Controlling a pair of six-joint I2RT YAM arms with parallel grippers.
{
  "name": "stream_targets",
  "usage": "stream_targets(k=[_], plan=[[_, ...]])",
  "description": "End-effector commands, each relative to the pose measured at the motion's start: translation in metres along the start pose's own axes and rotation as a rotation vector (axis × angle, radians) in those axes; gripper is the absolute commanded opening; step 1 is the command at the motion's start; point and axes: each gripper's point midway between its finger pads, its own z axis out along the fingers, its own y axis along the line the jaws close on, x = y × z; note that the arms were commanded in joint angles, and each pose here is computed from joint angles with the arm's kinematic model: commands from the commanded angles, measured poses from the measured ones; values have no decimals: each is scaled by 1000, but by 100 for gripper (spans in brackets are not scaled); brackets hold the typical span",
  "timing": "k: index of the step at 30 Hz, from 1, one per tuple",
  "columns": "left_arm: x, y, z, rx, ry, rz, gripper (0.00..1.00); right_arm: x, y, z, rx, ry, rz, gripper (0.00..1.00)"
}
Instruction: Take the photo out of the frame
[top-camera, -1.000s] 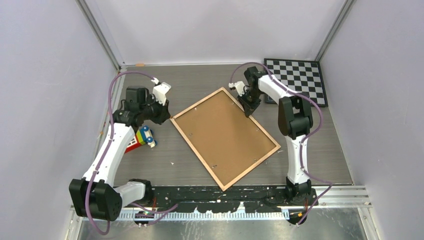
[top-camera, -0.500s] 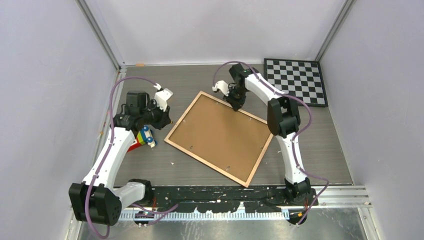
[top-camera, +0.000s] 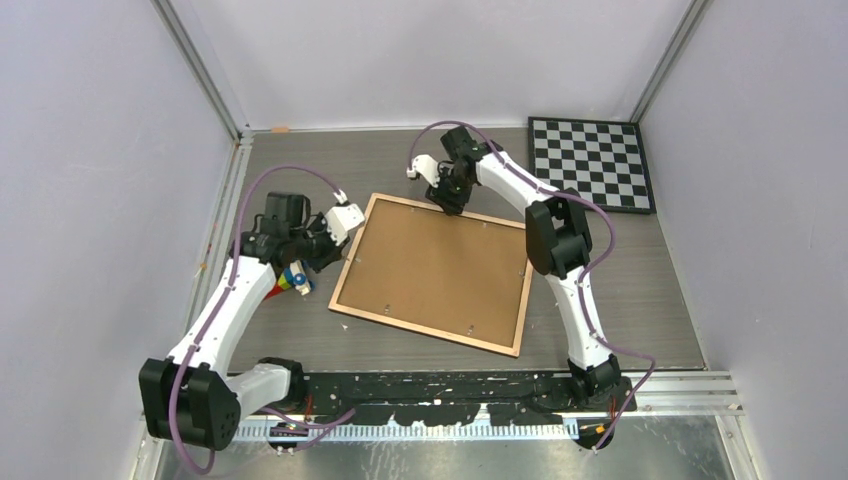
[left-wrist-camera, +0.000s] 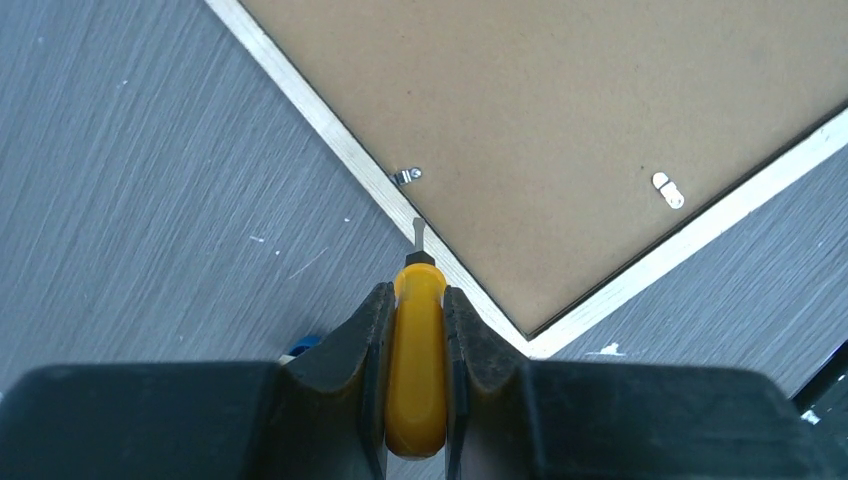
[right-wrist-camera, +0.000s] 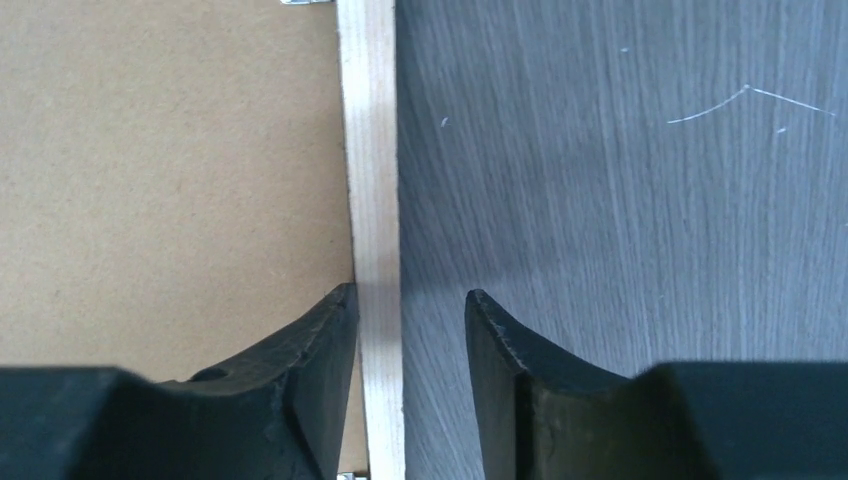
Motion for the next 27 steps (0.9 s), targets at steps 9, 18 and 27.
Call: stream_targets(k=[9, 18, 27], plan=[[8, -2, 25, 81, 47, 196, 0, -8, -6, -18, 62, -9, 227, 54], [4, 2, 47, 76, 56, 240, 0, 6, 3, -8, 33, 34, 245, 50], [4, 8, 54, 62, 85, 294, 0, 15, 11, -3, -1, 69, 235, 36]])
